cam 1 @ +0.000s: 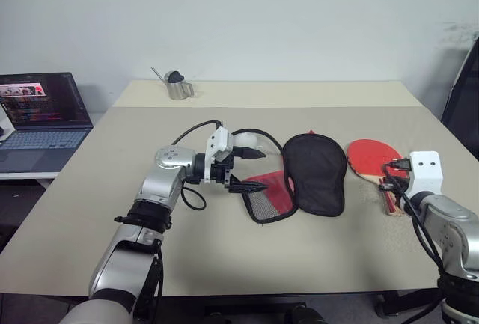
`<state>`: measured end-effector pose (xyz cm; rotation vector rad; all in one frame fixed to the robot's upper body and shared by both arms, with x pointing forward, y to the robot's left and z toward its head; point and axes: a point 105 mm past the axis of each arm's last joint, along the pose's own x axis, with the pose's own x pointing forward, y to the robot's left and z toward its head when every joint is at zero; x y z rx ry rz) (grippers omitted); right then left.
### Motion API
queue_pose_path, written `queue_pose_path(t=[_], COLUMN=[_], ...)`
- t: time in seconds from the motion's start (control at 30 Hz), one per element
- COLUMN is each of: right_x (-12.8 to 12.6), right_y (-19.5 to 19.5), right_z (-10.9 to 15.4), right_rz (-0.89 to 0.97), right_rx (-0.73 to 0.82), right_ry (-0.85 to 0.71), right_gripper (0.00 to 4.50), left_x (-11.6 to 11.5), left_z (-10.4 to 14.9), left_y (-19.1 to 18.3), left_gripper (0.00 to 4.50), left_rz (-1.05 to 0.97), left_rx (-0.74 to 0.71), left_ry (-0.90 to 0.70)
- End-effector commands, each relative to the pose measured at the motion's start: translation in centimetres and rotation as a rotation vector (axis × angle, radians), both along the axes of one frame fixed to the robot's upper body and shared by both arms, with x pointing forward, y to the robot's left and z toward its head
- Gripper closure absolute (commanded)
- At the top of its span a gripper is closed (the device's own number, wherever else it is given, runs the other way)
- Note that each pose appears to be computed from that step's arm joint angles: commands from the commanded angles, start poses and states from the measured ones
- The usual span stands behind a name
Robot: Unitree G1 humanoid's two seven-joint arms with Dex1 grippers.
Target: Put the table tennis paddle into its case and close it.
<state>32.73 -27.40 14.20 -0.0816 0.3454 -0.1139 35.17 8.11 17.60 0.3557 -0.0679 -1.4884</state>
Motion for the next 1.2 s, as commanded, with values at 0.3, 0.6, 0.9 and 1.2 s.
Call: queue_pose_path(t=[0.3,0.6,0.9,1.2], right_x=[1.6,2.9,3.1,3.3], right_y=[-1.9,-2.4,-2.0,-1.9], right_z=[0.3,-0.9,-2.6,-4.0], right_rz=[0.025,0.053,0.047,0.037], right_rx=[0.08,0.111,0.107,0.099], right_ry=[0.1,0.167,0.212,0.242], right_gripper=[0.2,0.2,0.2,0.74], left_x=[-0.6,-0.7,-0.7,-0.6], left_z=[1.9,1.9,2.0,2.1], left_y=[-0.6,-0.9,-1.0,-1.2], left_gripper=[0.0,0.0,0.0,0.0], left_rz=[-0.077,-0.083,-0.082,-0.085], left_rx=[0.001,0.0,-0.001,-0.001], left_ry=[-0.06,-0.064,-0.068,-0.072])
